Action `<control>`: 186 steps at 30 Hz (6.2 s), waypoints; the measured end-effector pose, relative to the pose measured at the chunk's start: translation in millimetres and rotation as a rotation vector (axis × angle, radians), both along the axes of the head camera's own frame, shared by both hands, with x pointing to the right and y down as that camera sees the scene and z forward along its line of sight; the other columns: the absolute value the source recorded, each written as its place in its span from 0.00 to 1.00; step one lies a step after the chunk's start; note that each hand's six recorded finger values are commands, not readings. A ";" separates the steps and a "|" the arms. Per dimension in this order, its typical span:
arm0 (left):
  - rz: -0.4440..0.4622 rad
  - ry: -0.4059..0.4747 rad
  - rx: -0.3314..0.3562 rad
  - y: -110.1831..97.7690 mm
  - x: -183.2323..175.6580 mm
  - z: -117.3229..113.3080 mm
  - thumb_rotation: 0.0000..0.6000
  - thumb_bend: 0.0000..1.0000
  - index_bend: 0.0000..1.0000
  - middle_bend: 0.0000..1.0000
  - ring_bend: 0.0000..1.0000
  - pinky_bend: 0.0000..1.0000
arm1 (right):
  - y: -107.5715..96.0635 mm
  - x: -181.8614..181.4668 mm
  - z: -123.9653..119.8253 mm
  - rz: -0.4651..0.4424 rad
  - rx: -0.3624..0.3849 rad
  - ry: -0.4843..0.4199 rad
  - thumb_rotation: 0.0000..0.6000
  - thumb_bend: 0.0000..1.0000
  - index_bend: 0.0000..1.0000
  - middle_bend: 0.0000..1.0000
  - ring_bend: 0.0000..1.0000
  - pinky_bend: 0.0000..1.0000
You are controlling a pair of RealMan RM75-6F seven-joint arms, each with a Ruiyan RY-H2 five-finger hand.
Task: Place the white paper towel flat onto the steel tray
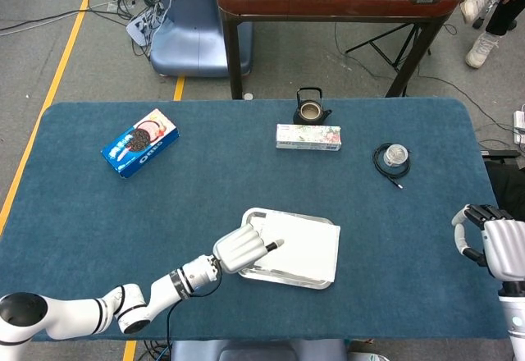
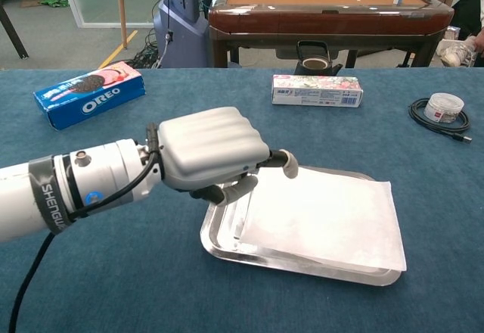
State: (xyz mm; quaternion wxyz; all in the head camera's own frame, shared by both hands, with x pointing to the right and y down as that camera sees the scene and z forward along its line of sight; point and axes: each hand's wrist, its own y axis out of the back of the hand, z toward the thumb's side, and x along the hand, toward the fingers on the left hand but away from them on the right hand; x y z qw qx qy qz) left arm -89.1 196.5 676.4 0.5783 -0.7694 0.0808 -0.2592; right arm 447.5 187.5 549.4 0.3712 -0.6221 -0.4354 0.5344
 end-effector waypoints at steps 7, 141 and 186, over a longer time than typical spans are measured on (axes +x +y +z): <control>0.028 -0.023 0.004 -1.5 -0.5 12.4 1.00 0.66 0.28 1.00 1.00 1.00 | -3.2 9.2 5.6 0.017 -0.019 0.029 1.00 0.52 0.55 0.48 0.38 0.43; -0.228 -0.084 0.003 -22.1 -95.3 8.3 1.00 0.65 0.28 1.00 1.00 1.00 | -3.3 25.6 -26.4 0.059 0.048 0.108 1.00 0.51 0.55 0.47 0.37 0.43; -1.043 -0.266 0.167 50.2 -361.1 -134.4 1.00 0.47 0.27 0.31 0.25 0.39 | 3.7 -3.7 -20.6 -0.013 0.110 0.107 1.00 0.51 0.55 0.47 0.37 0.43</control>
